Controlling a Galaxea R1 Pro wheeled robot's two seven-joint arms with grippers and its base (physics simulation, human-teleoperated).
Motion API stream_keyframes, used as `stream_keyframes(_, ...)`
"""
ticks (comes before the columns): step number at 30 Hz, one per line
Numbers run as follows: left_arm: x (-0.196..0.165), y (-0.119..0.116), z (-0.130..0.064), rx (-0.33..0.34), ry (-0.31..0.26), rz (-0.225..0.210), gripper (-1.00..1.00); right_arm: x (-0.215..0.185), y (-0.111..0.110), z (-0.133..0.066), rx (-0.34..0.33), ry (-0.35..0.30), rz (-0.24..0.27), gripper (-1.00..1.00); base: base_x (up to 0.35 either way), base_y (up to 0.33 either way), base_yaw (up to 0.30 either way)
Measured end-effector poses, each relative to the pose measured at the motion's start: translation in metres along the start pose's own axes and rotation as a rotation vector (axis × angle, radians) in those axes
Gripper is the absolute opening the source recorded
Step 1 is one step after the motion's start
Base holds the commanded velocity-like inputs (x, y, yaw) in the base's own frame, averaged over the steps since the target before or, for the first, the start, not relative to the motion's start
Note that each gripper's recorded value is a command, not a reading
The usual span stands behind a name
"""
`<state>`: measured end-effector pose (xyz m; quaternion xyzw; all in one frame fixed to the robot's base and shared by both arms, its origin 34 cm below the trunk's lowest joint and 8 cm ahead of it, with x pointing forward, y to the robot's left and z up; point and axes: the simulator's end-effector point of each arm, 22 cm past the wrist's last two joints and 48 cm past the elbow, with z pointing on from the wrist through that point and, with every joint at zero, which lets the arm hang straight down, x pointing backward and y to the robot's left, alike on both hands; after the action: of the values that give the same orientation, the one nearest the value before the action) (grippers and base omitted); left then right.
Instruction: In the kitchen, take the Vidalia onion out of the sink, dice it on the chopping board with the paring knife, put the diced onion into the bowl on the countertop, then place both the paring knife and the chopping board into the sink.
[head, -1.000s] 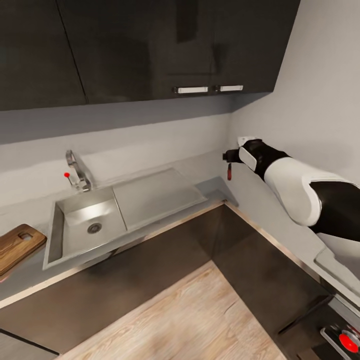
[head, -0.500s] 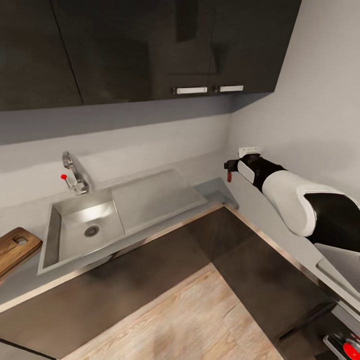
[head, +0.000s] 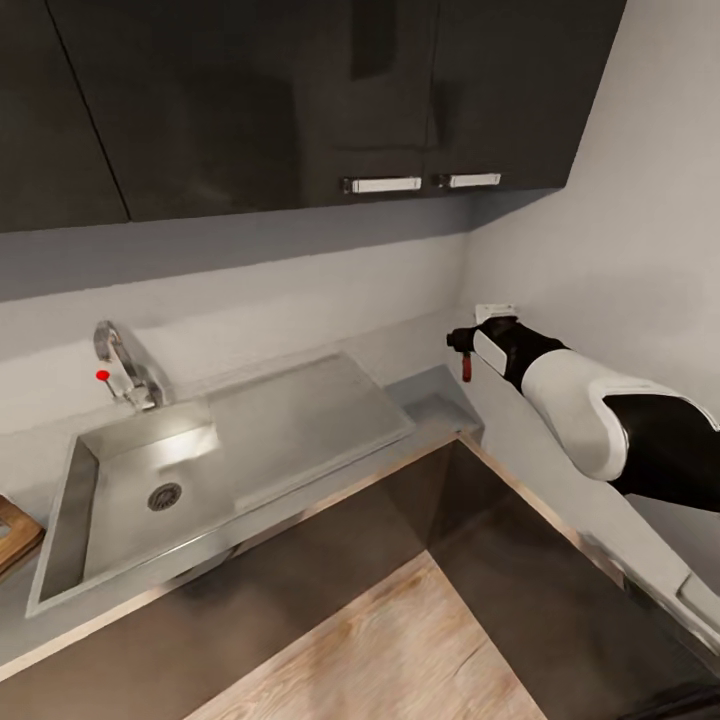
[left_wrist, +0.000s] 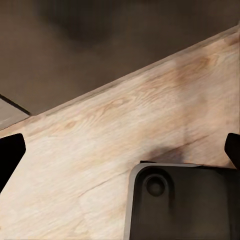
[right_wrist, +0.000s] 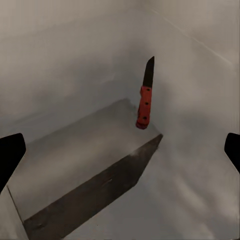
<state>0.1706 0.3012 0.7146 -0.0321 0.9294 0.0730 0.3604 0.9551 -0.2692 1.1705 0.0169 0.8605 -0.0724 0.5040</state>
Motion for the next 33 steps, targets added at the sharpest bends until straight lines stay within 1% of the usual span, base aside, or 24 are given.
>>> stream_keyframes(6,0.000,0.000,0.000,0.000,0.000,0.000,1.00,0.003,0.000,0.001,0.000,-0.001,0.000,1.00,0.279,-0.053,0.000)
stream_keyframes(9,0.000,0.000,0.000,0.000,0.000,0.000,1.00,0.004,-0.001,0.002,0.001,-0.002,0.001,1.00,0.079,-0.009,0.000)
stream_keyframes(14,0.000,0.000,0.000,0.000,0.001,0.000,1.00,0.017,-0.001,0.005,0.001,0.013,0.002,1.00,0.033,-0.001,0.000)
stream_keyframes(18,0.000,0.000,0.000,0.000,0.001,0.000,1.00,0.021,0.001,0.005,-0.001,0.017,0.000,1.00,0.177,0.000,0.000)
stream_keyframes(21,0.000,0.000,0.000,-0.001,0.001,0.000,1.00,0.030,0.002,0.007,-0.002,0.029,-0.001,1.00,0.275,0.000,0.000)
stream_keyframes(24,0.000,0.000,0.000,-0.001,0.001,0.000,1.00,0.050,0.003,0.011,-0.003,0.051,-0.003,1.00,0.307,0.000,0.000)
stream_keyframes(29,0.000,0.000,0.000,-0.002,0.001,0.000,1.00,0.055,0.004,0.013,-0.003,0.027,0.001,1.00,0.312,-0.006,0.000)
stream_keyframes(33,0.002,0.001,-0.001,-0.001,0.006,0.002,1.00,0.062,0.004,0.014,-0.004,0.030,0.001,1.00,0.175,-0.017,0.000)
